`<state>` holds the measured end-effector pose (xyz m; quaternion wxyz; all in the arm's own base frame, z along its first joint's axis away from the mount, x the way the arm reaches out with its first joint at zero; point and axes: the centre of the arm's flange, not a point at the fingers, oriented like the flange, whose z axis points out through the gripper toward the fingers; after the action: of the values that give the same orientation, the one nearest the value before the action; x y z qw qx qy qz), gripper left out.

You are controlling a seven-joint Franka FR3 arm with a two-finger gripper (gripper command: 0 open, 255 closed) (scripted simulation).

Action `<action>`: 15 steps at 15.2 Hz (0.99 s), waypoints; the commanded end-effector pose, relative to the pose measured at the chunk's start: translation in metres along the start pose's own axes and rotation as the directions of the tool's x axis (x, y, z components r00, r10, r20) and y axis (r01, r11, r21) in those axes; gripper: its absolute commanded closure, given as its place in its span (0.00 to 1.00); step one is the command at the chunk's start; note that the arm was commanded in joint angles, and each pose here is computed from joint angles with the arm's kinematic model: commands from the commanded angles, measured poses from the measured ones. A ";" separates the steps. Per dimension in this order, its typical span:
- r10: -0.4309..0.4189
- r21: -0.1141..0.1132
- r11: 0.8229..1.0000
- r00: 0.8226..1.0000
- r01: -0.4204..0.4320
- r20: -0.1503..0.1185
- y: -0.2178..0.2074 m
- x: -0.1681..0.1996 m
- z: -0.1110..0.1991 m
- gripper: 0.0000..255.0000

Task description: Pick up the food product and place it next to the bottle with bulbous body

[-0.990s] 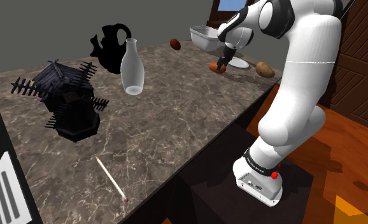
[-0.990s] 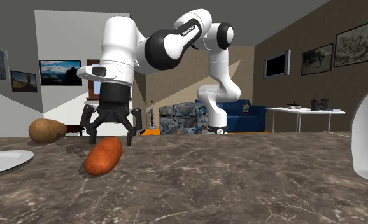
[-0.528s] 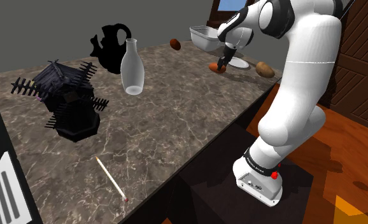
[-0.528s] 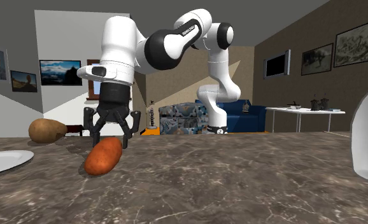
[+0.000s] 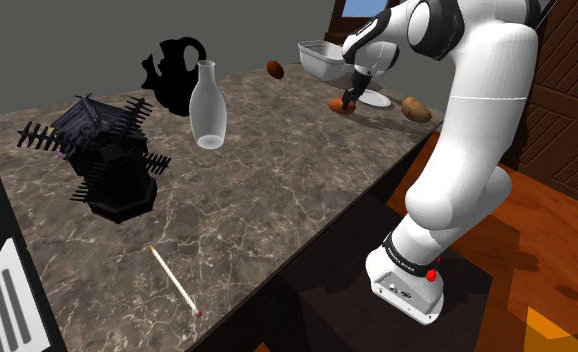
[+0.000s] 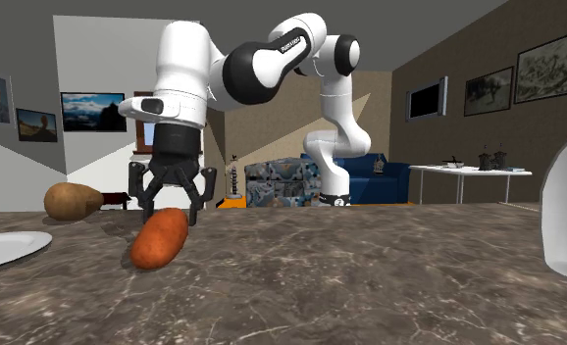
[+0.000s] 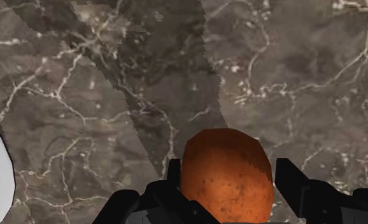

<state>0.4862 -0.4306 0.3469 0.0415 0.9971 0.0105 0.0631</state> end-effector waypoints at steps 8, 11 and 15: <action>0.000 0.000 1.000 1.000 0.000 0.000 0.004 0.006 -0.046 1.00; 0.000 0.000 1.000 1.000 0.000 0.000 0.005 0.008 -0.062 1.00; 0.000 0.000 1.000 1.000 0.000 0.000 0.007 0.010 -0.083 1.00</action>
<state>0.4862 -0.4305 0.4250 0.0416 0.9971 0.0105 0.0633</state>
